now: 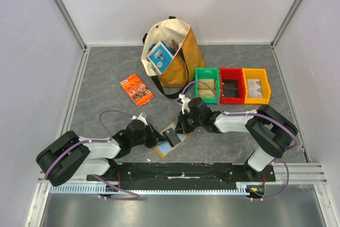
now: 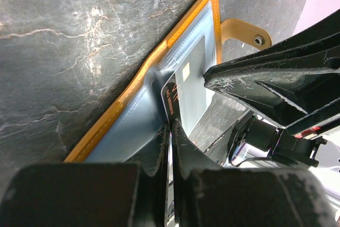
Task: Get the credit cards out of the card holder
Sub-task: Remove the credit card from the card holder.
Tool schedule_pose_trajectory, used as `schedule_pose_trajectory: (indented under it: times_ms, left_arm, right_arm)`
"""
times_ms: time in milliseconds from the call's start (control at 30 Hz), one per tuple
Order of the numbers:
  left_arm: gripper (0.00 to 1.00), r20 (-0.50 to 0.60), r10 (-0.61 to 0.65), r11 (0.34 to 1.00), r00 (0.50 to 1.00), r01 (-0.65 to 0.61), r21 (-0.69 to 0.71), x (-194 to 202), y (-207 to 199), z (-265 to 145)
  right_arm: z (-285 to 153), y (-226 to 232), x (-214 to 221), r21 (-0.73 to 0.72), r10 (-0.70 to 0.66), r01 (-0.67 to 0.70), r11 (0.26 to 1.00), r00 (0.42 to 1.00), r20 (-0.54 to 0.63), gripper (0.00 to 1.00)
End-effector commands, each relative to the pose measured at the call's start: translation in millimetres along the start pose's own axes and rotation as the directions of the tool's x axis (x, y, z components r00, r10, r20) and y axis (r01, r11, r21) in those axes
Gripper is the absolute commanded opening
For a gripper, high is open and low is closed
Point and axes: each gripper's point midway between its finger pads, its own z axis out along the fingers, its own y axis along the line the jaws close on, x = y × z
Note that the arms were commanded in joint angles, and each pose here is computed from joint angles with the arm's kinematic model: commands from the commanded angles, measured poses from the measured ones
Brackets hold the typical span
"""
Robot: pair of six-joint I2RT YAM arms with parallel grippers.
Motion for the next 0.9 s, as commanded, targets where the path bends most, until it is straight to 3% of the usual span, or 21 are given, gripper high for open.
schedule_pose_trajectory:
  times_ms: [0, 233, 500, 567, 733, 867]
  left_arm:
    - [0.09, 0.004, 0.010, 1.000, 1.000, -0.010, -0.006, -1.6, -0.1, -0.8]
    - [0.27, 0.047, -0.005, 1.000, 0.999, 0.004, 0.011, -9.8, -5.0, 0.4]
    - [0.27, 0.042, -0.025, 0.999, 0.999, 0.026, -0.029, -11.3, 0.0, 10.2]
    - [0.25, 0.037, -0.037, 0.999, 0.999, 0.038, -0.027, -9.6, 2.1, 11.1]
    - [0.02, 0.042, -0.062, 0.998, 0.997, 0.063, -0.019, -8.0, 5.5, 7.4]
    - [0.02, 0.065, -0.068, 0.997, 0.996, 0.071, -0.043, -9.1, 13.0, 0.2]
  right_arm:
    - [0.6, -16.7, 12.0, 0.059, 0.010, -0.009, 0.998, 1.000, -0.009, 0.10]
    - [1.0, -19.9, 19.0, 0.063, 0.012, -0.010, 0.998, 1.000, -0.029, 0.10]
    - [-0.7, -18.9, 18.6, 0.059, 0.011, -0.010, 0.998, 1.000, -0.026, 0.09]
    - [-0.8, -18.3, 19.4, 0.056, 0.011, -0.010, 0.998, 1.000, -0.026, 0.08]
    - [-5.5, -23.9, 14.3, 0.076, 0.023, -0.023, 0.997, 1.000, 0.002, 0.08]
    - [-7.8, -30.2, 15.0, 0.090, 0.039, -0.040, 0.995, 0.999, 0.006, 0.08]
